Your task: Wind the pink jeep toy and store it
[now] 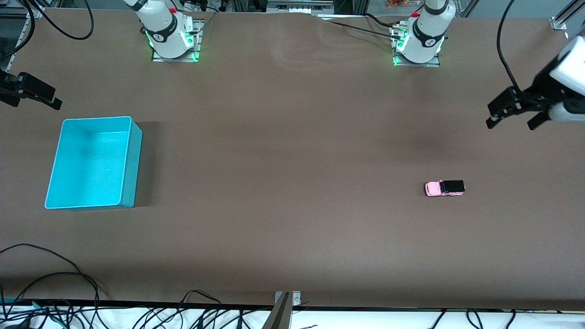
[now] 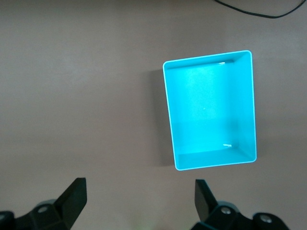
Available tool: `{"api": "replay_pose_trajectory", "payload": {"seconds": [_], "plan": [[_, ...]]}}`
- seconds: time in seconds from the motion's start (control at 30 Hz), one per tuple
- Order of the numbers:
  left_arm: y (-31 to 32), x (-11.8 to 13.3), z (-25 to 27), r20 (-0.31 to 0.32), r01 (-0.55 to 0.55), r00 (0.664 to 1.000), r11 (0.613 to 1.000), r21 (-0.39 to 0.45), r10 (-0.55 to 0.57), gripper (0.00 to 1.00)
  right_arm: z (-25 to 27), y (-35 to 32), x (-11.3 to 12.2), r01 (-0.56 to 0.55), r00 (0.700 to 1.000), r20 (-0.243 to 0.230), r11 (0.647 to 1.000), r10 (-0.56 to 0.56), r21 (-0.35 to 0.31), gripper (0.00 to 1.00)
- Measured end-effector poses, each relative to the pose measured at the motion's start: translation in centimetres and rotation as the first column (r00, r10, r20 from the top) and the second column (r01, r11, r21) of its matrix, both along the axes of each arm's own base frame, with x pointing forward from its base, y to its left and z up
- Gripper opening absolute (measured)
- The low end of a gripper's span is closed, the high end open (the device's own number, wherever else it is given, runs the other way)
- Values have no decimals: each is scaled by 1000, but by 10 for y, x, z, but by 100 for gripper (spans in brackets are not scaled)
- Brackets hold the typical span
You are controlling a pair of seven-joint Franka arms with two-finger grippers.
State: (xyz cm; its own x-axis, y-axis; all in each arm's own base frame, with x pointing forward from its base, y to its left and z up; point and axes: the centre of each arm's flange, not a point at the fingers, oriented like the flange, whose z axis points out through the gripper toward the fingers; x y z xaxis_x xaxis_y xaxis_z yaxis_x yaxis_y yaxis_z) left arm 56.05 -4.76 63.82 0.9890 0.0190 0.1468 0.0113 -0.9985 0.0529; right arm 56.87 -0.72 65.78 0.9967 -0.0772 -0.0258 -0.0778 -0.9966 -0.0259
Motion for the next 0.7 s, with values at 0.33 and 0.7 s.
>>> {"api": "replay_pose_trajectory", "payload": {"seconds": [0.33,0.7], "plan": [[-3,-19,-24,-56,9,998,1000,7,-8,100,-2,2,1,14,1000,-6,1000,-14,0,100],[-1,-19,-24,-55,5,998,1000,7,-4,100,-3,2,1,17,1000,-13,1000,-17,-1,100]]}}
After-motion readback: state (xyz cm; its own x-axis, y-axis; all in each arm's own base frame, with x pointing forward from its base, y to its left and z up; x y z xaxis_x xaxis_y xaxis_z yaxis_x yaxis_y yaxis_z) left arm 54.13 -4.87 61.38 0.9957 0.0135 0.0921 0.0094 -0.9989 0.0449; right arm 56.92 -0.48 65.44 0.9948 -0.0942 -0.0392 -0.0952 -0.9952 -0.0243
